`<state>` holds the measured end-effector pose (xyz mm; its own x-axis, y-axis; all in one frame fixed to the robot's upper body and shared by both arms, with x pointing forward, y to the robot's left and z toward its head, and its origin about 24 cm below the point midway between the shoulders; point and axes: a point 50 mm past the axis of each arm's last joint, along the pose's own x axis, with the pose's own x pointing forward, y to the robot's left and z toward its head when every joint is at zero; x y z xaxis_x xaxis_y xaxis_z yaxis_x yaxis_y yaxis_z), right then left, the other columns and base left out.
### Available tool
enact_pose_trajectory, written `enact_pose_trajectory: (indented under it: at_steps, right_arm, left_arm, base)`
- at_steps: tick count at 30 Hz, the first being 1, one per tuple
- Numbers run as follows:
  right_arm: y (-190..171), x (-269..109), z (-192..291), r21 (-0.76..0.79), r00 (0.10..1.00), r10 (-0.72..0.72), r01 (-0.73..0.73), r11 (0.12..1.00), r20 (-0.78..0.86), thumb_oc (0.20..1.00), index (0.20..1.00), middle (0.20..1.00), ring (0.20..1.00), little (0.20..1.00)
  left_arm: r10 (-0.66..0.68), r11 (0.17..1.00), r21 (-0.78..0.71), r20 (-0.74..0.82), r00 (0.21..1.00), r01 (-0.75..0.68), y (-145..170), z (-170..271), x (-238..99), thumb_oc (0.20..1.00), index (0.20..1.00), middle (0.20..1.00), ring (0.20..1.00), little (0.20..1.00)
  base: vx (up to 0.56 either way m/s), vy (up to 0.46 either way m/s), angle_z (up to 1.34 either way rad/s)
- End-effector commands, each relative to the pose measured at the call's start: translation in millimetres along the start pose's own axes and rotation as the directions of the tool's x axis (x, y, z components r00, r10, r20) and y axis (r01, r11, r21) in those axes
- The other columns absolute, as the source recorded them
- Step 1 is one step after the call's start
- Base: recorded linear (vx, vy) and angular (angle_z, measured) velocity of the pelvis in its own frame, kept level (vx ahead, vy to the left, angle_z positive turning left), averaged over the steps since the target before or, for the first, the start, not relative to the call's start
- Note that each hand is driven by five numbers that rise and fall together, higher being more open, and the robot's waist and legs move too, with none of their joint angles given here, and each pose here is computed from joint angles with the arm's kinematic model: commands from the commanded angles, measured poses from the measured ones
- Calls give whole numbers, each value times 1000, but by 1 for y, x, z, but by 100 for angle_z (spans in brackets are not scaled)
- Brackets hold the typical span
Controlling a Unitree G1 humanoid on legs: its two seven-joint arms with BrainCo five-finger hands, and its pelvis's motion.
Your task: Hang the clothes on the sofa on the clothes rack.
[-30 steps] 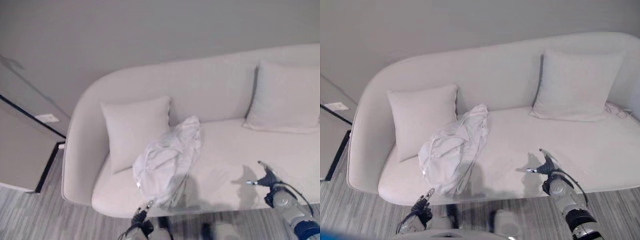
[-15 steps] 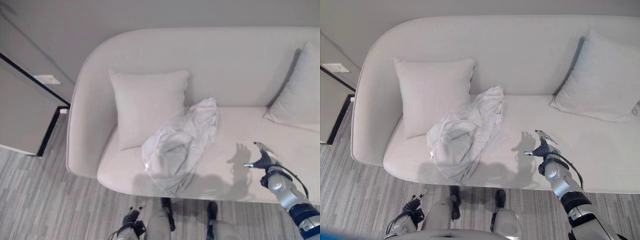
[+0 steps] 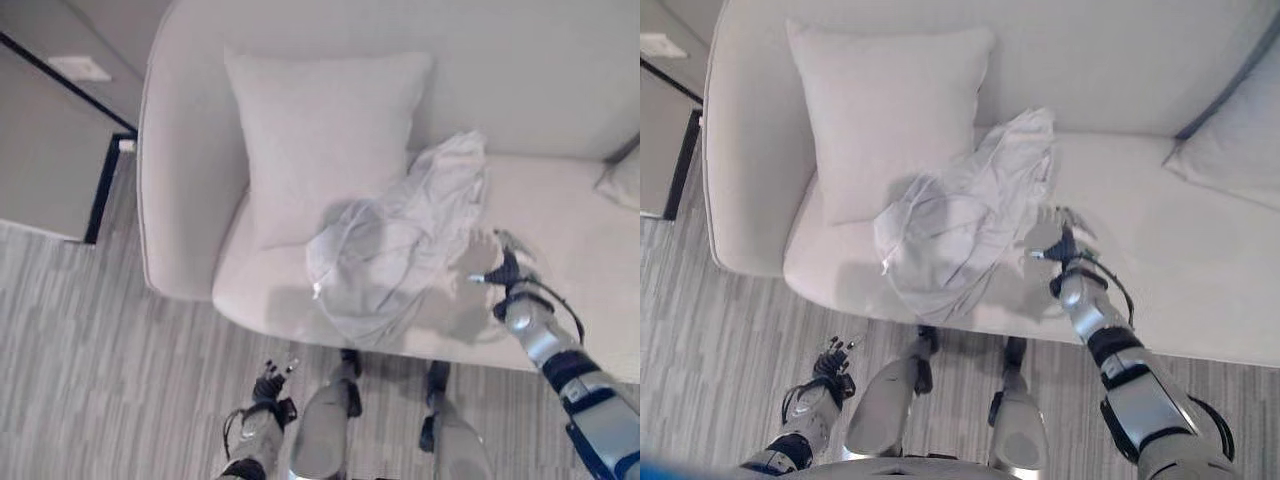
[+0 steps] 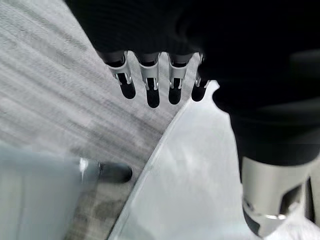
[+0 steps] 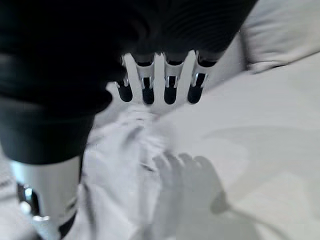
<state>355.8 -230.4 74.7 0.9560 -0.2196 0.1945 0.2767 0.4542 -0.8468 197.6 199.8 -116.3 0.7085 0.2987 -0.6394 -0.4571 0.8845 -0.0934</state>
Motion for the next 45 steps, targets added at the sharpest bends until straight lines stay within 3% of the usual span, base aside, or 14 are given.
enact_pose_trajectory:
  at_steps: [1, 7, 12, 18, 19, 20, 22, 25, 31, 39, 45]
  right_arm:
    - [-25, 14, 7, 60, 985, -172, 172, 983, -10, 1000, 1000, 1000, 1000, 1000]
    - [-44, 35, 38, 146, 969, -247, 241, 960, 28, 1000, 1000, 1000, 1000, 1000]
    - [-42, 58, 57, -113, 995, -52, 61, 992, 86, 1000, 1000, 1000, 1000, 1000]
    - [-42, 60, 26, -221, 991, 78, -100, 970, -107, 1000, 1000, 1000, 1000, 1000]
    - [-36, 55, 15, -286, 980, 133, -171, 943, -148, 689, 689, 689, 689, 689]
    - [-33, 53, 10, -311, 974, 152, -198, 929, -167, 200, 200, 200, 200, 200]
    - [-23, 45, 0, -367, 964, 190, -248, 897, -187, 200, 200, 200, 200, 200]
    - [-2, 28, -13, -309, 950, 206, -274, 911, -236, 200, 200, 200, 200, 200]
    - [34, -7, -24, 52, 941, 150, -141, 989, -303, 200, 200, 200, 200, 200]
    - [22, -61, -69, 362, 897, -1, 180, 915, -443, 200, 200, 200, 200, 200]
    - [-14, -75, -91, 417, 880, -108, 323, 850, -462, 200, 200, 200, 200, 200]
  left_arm:
    - [14, 999, 43, 41, 999, -16, 7, 4, -1, 1000, 1000, 1000, 1000, 1000]
    - [-67, 995, 80, 108, 992, 58, -6, 16, -3, 1000, 1000, 1000, 1000, 1000]
    - [-163, 986, 72, 207, 965, 151, -24, 41, -4, 1000, 1000, 1000, 1000, 1000]
    - [-219, 974, 99, 205, 954, 203, -33, 41, -9, 1000, 1000, 1000, 1000, 1000]
    - [-225, 972, 109, 201, 953, 206, -32, 39, -10, 1000, 1000, 1000, 1000, 1000]
    - [-231, 970, 118, 200, 952, 210, -31, 38, -11, 1000, 1000, 1000, 1000, 1000]
    - [-226, 970, 136, 193, 955, 202, -29, 35, -12, 1000, 1000, 1000, 1000, 1000]
    - [-208, 973, 142, 219, 953, 180, -34, 42, -10, 1000, 1000, 1000, 1000, 1000]
    - [-92, 986, 159, 236, 967, 55, -19, 48, -3, 1000, 1000, 1000, 1000, 1000]
    - [12, 983, 181, 166, 986, -42, 20, 28, -7, 1000, 1000, 1000, 1000, 1000]
    - [15, 979, 201, 106, 994, -37, 27, 16, -9, 1000, 1000, 1000, 1000, 1000]
  base:
    - [154, 71, 1]
    - [133, 129, 13]
    - [63, 97, 13]
    - [38, 2, -3]
    - [43, -34, -4]
    - [38, -36, 7]
    - [15, -25, 7]
    - [-8, -43, 7]
    - [-64, -84, -10]
    - [-130, -206, -23]
    - [-43, -118, 14]
